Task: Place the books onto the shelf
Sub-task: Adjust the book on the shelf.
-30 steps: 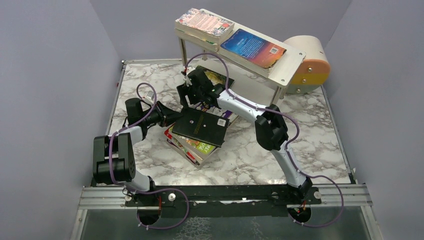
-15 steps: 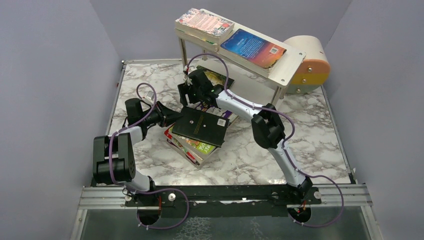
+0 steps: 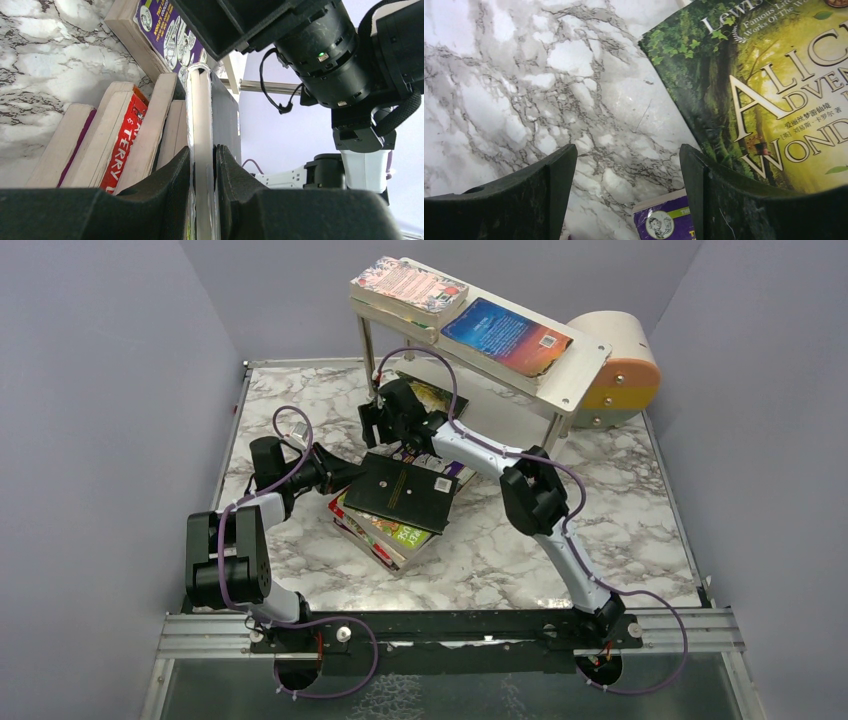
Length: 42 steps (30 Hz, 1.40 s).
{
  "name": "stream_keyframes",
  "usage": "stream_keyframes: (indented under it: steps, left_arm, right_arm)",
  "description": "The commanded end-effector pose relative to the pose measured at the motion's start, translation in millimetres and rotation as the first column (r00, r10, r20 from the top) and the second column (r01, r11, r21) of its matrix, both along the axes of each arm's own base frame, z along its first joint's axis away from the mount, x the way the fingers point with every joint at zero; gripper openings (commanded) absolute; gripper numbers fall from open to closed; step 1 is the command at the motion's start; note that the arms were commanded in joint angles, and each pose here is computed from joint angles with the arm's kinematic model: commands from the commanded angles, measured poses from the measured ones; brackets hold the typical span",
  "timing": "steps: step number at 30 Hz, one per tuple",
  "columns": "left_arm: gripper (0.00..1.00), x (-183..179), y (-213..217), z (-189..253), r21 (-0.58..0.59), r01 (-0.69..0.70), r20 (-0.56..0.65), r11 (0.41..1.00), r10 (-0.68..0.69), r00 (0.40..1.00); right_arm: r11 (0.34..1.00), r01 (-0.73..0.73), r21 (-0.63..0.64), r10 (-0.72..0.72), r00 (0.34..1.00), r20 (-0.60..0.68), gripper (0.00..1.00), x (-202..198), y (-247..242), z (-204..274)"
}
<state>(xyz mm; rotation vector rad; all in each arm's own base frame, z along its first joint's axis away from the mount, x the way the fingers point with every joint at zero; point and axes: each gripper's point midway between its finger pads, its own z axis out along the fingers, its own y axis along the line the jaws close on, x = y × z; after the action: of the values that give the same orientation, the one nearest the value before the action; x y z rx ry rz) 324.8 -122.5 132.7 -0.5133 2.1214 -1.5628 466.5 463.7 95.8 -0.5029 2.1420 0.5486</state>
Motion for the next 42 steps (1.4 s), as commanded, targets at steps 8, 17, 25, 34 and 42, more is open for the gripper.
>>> stream_keyframes:
  steps: [8, 17, 25, 34, 42]
  left_arm:
    - [0.00, -10.5, -0.1, -2.0, 0.006, 0.033, 0.025, 0.999, -0.033, 0.999]
    - [0.00, -9.4, 0.9, -1.3, 0.006, 0.029, 0.025, 1.000, -0.029, 0.999]
    - [0.00, -9.0, 0.7, -1.3, 0.007, 0.029, 0.026, 1.000, -0.030, 0.999]
    - [0.00, -9.1, 1.0, -0.8, 0.006, 0.030, 0.027, 1.000, -0.030, 0.999]
    - [0.00, -8.8, 1.9, -1.0, 0.007, 0.025, 0.027, 1.000, -0.025, 0.999]
  right_arm:
    - [0.988, 0.143, 0.062, -0.147, 0.987, 0.065, 0.74, 44.6, -25.8, -0.9]
    - [0.987, 0.147, 0.063, -0.152, 0.986, 0.069, 0.74, 47.2, -27.8, -3.7]
    - [0.987, 0.147, 0.061, -0.151, 0.986, 0.068, 0.74, 49.3, -31.4, -4.2]
    - [0.986, 0.157, 0.062, -0.162, 0.984, 0.076, 0.74, 52.7, -33.8, -4.0]
    - [0.987, 0.144, 0.067, -0.148, 0.987, 0.067, 0.74, 50.5, -32.6, -5.4]
